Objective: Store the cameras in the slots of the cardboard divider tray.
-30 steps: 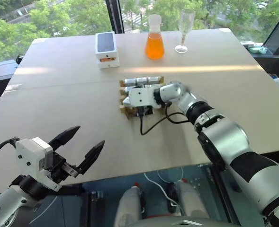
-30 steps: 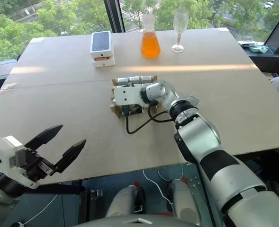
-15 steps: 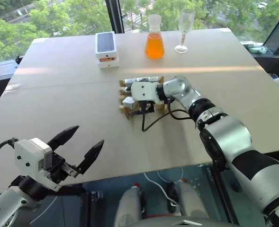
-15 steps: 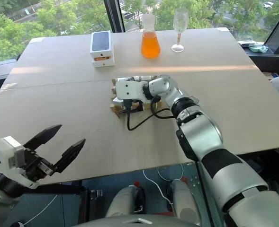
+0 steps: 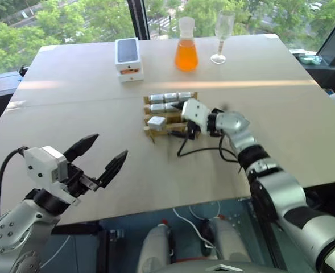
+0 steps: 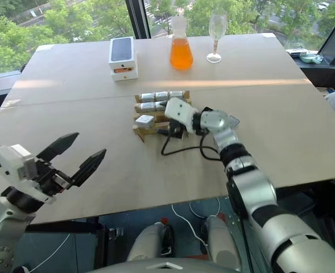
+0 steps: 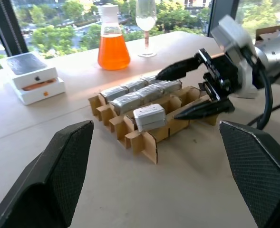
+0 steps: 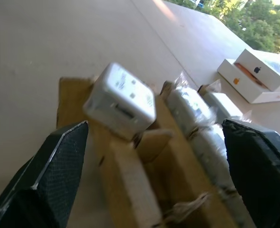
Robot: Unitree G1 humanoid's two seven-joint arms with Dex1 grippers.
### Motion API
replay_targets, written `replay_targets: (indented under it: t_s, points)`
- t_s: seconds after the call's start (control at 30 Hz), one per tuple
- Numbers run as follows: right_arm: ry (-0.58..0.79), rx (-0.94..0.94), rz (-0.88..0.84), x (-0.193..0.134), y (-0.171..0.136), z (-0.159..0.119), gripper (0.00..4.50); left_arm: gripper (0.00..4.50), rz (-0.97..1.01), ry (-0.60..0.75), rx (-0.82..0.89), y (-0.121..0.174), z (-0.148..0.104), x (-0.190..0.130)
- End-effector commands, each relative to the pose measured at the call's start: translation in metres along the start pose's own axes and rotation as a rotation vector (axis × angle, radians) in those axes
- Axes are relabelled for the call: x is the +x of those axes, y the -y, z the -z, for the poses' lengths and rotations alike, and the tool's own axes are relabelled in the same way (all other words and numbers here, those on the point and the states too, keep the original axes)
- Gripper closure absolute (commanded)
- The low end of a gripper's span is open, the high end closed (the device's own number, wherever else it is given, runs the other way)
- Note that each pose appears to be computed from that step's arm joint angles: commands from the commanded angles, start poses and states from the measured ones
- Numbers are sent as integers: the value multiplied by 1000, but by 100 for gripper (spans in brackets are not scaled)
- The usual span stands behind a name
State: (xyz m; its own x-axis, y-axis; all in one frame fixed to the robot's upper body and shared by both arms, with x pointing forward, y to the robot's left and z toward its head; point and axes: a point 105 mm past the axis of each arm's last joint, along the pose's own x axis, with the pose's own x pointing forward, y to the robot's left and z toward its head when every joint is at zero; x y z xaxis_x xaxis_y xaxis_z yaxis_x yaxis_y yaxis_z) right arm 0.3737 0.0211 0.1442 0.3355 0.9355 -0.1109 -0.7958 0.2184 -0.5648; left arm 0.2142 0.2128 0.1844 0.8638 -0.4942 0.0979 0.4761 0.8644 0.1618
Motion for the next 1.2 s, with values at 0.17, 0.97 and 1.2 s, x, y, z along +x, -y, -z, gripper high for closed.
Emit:
replay_targets:
  t_s: [0.17, 0.97, 1.2]
  points:
    - [223, -19, 33, -27, -2, -80, 4, 14, 46, -8, 21, 0, 0, 5]
    - [102, 380, 358, -202, -52, -13, 4, 14, 590, -178, 323, -56, 25, 123]
    - [34, 354, 308, -210, -81, -8, 4, 14, 814, -247, 348, -53, 17, 148]
